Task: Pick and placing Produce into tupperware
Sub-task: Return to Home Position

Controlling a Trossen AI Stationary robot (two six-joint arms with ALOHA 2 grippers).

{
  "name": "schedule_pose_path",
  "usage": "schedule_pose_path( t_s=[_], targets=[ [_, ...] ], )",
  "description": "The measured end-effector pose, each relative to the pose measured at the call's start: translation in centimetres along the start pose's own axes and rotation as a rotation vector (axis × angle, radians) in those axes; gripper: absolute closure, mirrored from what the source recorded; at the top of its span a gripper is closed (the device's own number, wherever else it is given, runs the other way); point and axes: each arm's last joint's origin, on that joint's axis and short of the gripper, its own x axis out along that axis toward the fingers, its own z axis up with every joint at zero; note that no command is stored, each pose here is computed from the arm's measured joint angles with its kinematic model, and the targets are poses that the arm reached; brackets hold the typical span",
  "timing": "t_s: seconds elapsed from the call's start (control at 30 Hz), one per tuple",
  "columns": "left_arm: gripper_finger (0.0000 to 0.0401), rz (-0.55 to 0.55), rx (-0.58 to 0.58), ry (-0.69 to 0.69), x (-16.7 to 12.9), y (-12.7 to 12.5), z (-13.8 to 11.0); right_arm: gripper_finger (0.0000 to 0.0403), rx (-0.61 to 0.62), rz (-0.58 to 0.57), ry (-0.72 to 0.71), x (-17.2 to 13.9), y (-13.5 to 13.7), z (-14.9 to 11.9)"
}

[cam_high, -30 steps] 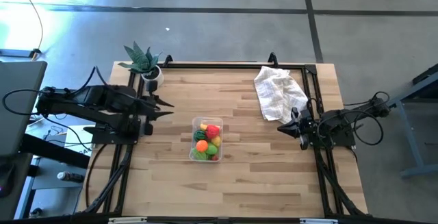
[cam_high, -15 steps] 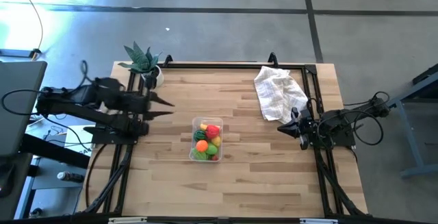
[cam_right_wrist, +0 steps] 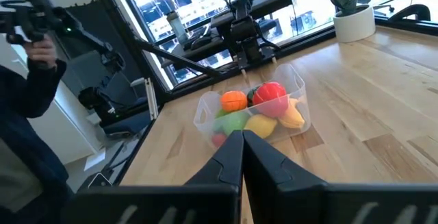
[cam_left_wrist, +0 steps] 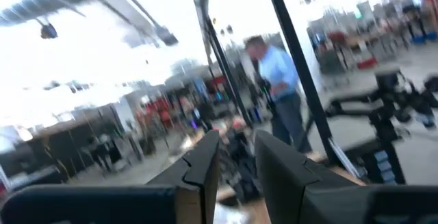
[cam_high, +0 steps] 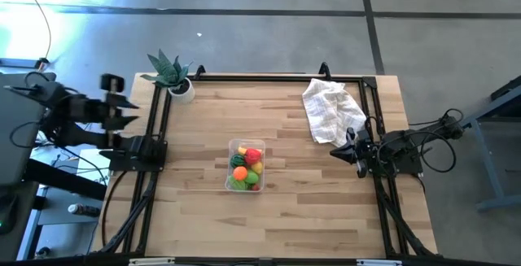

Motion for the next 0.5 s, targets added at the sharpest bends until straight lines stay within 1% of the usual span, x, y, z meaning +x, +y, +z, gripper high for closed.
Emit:
schedule_pose_path(
  t_s=[0.1,0.23,0.3,0.37,0.43,0.5],
  targets=[
    [0.0316,0.029,-0.001,-0.071,-2.4,-0.2,-0.4,0.0403,0.0,0.0,0.0,0.0,0.0,0.0],
    [0.0316,0.061,-0.025,-0.117,-4.5,-0.6,-1.5,0.0403,0.0,0.0,0.0,0.0,0.0,0.0],
    [0.0316,0.069,-0.028,-0.101,-4.1,-0.7,-1.9,0.0403,0.0,0.0,0.0,0.0,0.0,0.0],
    [0.0316,0.034,-0.027,-0.047,-3.9,-1.0,-2.5,0.0403,0.0,0.0,0.0,0.0,0.0,0.0],
    [0.0316,0.021,-0.028,-0.067,-3.3,-1.2,-2.8,0.0403,0.0,0.001,-0.002,0.0,0.0,0.0],
    [0.0316,-0.009,-0.043,-0.03,-2.5,-1.7,-4.1,0.0403,0.0,-0.001,0.0,0.0,0.0,0.0]
  ],
)
